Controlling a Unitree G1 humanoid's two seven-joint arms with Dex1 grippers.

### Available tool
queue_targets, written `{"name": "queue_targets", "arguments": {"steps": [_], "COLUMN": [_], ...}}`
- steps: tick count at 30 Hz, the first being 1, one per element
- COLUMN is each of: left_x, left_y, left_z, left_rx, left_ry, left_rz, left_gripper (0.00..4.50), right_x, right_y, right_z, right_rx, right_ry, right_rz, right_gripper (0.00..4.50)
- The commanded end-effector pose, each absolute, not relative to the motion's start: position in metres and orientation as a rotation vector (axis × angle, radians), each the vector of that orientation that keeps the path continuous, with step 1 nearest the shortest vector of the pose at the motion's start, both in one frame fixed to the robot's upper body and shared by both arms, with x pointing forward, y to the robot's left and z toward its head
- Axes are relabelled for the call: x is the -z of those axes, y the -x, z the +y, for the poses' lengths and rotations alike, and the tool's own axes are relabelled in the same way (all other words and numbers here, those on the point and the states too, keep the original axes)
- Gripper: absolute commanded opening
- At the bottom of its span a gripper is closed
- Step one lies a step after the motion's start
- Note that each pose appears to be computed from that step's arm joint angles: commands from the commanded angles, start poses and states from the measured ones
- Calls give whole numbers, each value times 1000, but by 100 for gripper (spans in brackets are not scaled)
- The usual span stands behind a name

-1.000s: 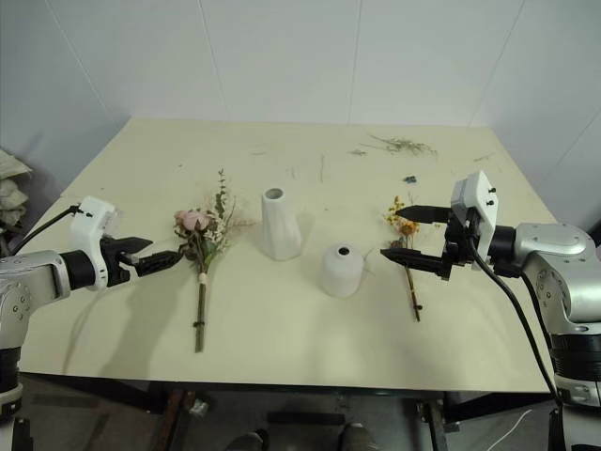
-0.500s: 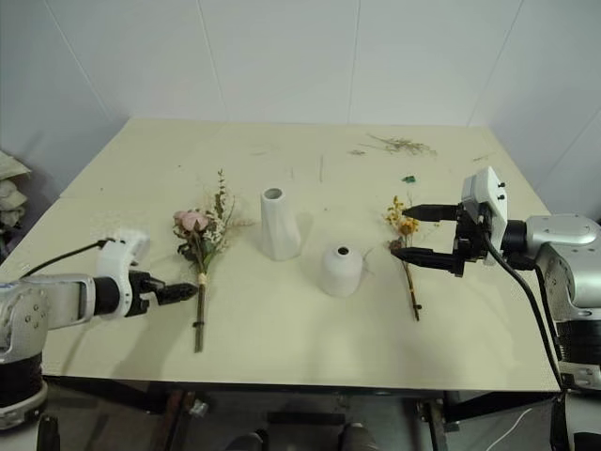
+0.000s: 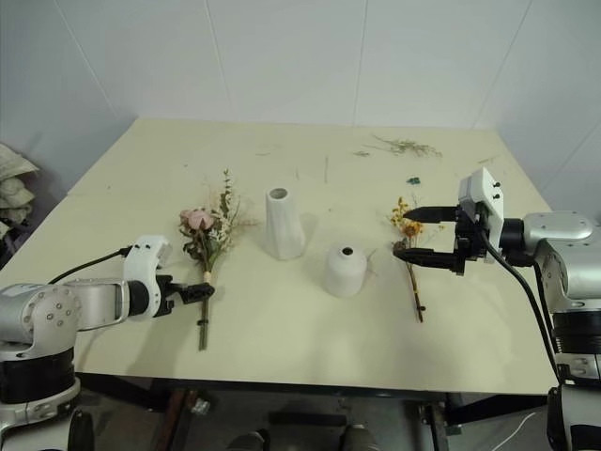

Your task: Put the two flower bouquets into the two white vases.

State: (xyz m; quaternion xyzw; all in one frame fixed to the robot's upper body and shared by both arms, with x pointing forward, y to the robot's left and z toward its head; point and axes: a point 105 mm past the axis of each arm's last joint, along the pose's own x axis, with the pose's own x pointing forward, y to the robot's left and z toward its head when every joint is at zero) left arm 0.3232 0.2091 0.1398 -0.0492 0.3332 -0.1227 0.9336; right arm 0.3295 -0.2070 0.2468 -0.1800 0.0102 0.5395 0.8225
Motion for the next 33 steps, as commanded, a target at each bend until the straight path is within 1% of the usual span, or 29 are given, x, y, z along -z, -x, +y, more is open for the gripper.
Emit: {"name": "queue_targets", "arguments": {"steps": [1,3,6,15,17,18,19,22,26,28,29,30,32,33], "left_x": [-143,-145,-145,-147,-153,-161,-167,-181,-216,-228,-240,-261,-295,-305], "left_y": [-328,-330,-334,-336,-340,-344,-347,-353,-359,-362,-367,-374,-384,-388], "left_z": [202,194,190,191,196,202,206,213,217,221,225,233,245,249], "left_rx": [268,292,296,283,251,222,203,169,206,203,189,164,133,128], "left_ry": [119,130,141,149,155,154,153,157,139,140,138,148,142,131], "left_rz": [673,672,674,678,655,616,589,524,352,289,214,99,-76,-129], "left_gripper": [450,450,394,114,56,27,11,12,12,12,12,12,12,12], "right_x": [-259,-260,-260,-262,-262,-262,-263,-262,-265,-266,-268,-271,-277,-278], "right_y": [-326,-326,-326,-326,-326,-326,-326,-324,-321,-319,-319,-317,-313,-312], "right_z": [-205,-205,-205,-205,-207,-207,-208,-210,-212,-212,-212,-212,-212,-211], "right_rx": [-1162,-1161,-1158,-1149,-1142,-1137,-1134,-1129,-1111,-1109,-1105,-1101,-1095,-1092], "right_ry": [413,415,416,419,418,418,417,417,392,384,381,363,329,315], "right_rz": [-23,-23,-22,-28,-31,-33,-35,-35,-57,-65,-82,-102,-136,-147], "right_gripper": [448,448,450,450,450,450,450,450,450,450,450,450,450,450]}}
